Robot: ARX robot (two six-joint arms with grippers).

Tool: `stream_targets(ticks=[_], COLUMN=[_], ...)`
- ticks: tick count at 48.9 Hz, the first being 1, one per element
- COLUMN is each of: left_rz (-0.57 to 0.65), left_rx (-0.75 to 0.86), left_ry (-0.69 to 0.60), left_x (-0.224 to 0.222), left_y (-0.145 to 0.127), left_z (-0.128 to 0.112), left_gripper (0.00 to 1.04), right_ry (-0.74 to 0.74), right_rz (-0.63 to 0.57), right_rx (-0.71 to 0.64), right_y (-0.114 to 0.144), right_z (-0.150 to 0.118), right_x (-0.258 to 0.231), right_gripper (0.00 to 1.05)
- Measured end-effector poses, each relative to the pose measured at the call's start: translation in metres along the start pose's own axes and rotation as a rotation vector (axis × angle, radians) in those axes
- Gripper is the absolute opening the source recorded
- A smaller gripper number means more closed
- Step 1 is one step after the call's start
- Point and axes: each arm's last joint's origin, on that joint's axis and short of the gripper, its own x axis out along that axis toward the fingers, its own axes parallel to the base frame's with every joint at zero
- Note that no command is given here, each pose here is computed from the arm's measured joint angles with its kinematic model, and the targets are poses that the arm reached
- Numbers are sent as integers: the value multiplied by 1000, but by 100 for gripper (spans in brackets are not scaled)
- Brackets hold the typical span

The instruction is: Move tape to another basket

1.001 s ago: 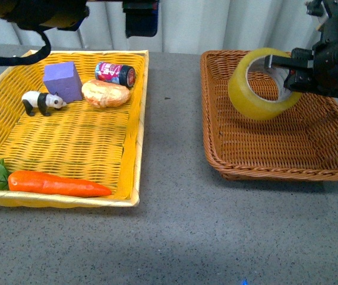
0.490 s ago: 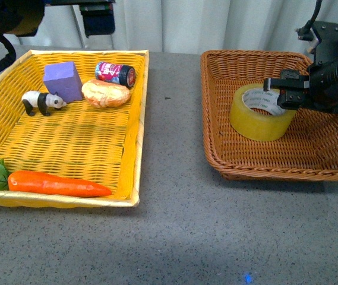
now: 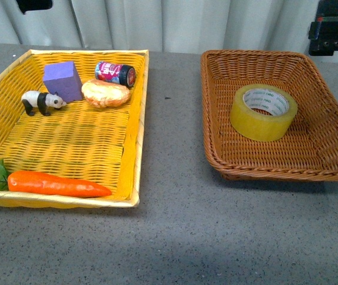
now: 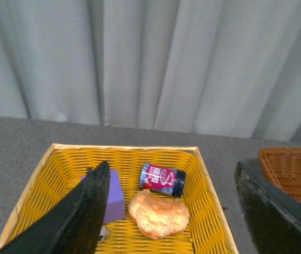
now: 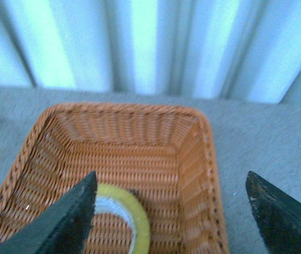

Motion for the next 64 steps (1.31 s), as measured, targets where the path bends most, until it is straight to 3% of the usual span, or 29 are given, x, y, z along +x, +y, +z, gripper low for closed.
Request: stream_targets(ticks=[7,13,18,23,31,64], left_rz=[-21,-22,-20,-19,-32,-18], left_rx=[32,39,43,47,49,49], left_ry=[-21,-17,-13,-15,-2,-20], left_x=[-36,-55,-74,-89,-110,-159], left_y=[13,20,26,30,42,45], left_z=[-2,-6,-11,-13,-25,-21], left_gripper=[43,25,5,4,4,4], right_ry=[-259,-314,-286,-279,-286,-283], right_rz=[-29,-32,-21,-27,-33,-30], right_rx=[15,18,15,12,14,13], right_y=[-5,-9,-14,-20,-21,-19], right_z=[-9,-6,-19,-26,-32,-51], right_x=[-46,-74,-97,-115,-141,-204], right_gripper=[55,37,17,0,1,1])
